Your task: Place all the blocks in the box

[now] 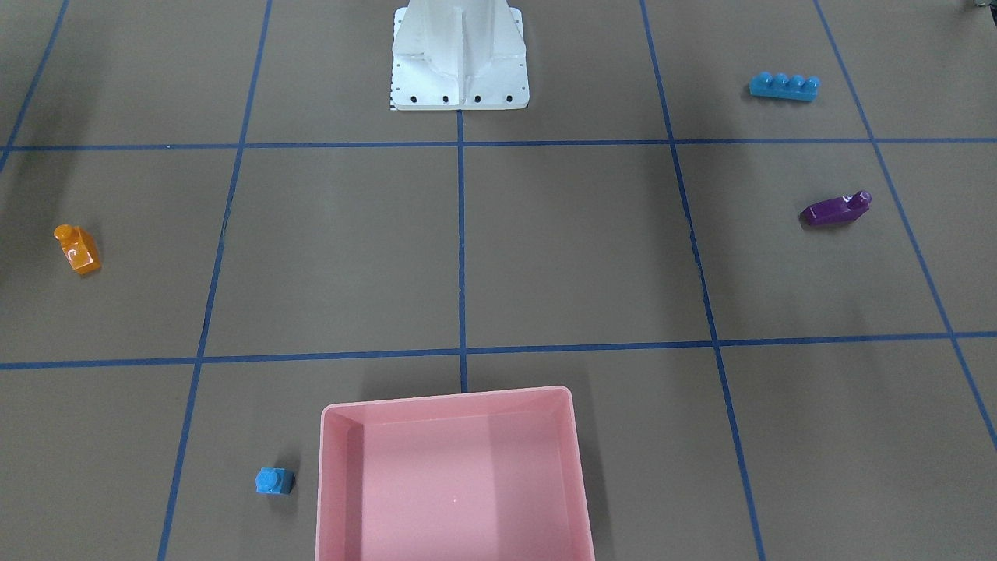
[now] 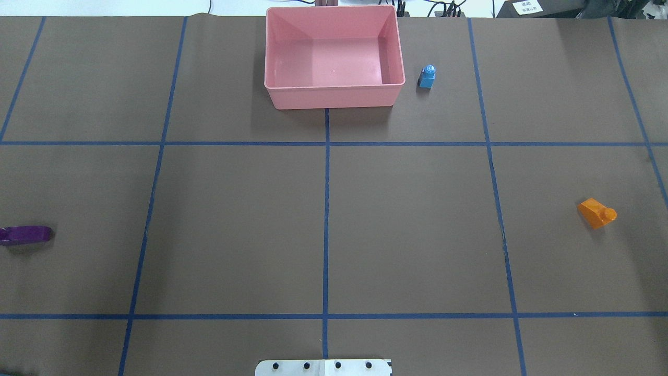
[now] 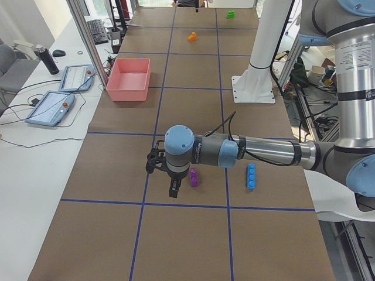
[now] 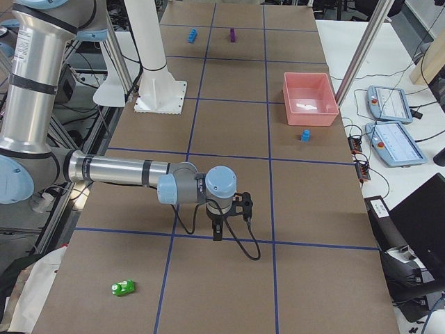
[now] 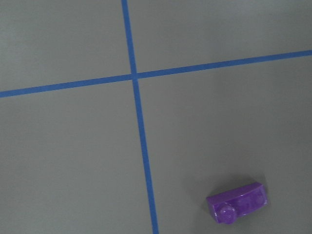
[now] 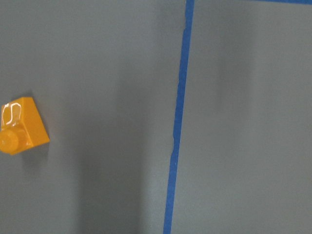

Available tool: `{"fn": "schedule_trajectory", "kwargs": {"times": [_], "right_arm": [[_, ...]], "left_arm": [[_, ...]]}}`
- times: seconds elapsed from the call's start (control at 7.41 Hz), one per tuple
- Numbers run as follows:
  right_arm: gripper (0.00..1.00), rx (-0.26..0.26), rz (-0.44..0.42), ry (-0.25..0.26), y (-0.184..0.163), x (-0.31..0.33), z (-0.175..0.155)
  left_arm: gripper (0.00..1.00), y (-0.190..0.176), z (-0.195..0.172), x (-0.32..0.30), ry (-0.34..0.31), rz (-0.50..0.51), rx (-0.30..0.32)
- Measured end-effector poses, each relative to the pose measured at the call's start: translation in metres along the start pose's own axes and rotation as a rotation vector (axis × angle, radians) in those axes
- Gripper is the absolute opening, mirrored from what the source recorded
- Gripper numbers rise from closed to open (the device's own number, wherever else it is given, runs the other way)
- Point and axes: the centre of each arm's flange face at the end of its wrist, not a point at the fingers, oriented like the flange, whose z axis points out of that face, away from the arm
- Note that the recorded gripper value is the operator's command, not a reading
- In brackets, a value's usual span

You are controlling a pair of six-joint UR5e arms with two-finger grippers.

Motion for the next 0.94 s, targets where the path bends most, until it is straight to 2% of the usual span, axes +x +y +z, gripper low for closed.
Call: {"fn": "schedule_trajectory", "kwargs": {"times": [0.4, 0.68, 0.81, 0.94], "right_arm": [[1.00, 0.037, -0.051, 0.025, 0.122, 0.048, 0.040], [1.00, 0.032, -0.034, -0.016, 0.182, 0.068, 0.061], [1.00, 0.037, -0.031, -0.005, 0.207, 0.075, 0.065], [1.00, 0.053, -0.031, 0.033, 0.222, 0.082, 0.067]], "left_arm": [[1.00, 0.014, 0.010, -0.009, 0.012, 0.010, 0.008], [1.00, 0.019, 0.010, -0.009, 0.013, 0.031, 0.026], [1.00, 0.022, 0.011, -0.009, 0.013, 0.042, 0.035], [1.00, 0.023, 0.011, -0.009, 0.014, 0.047, 0.039]]}}
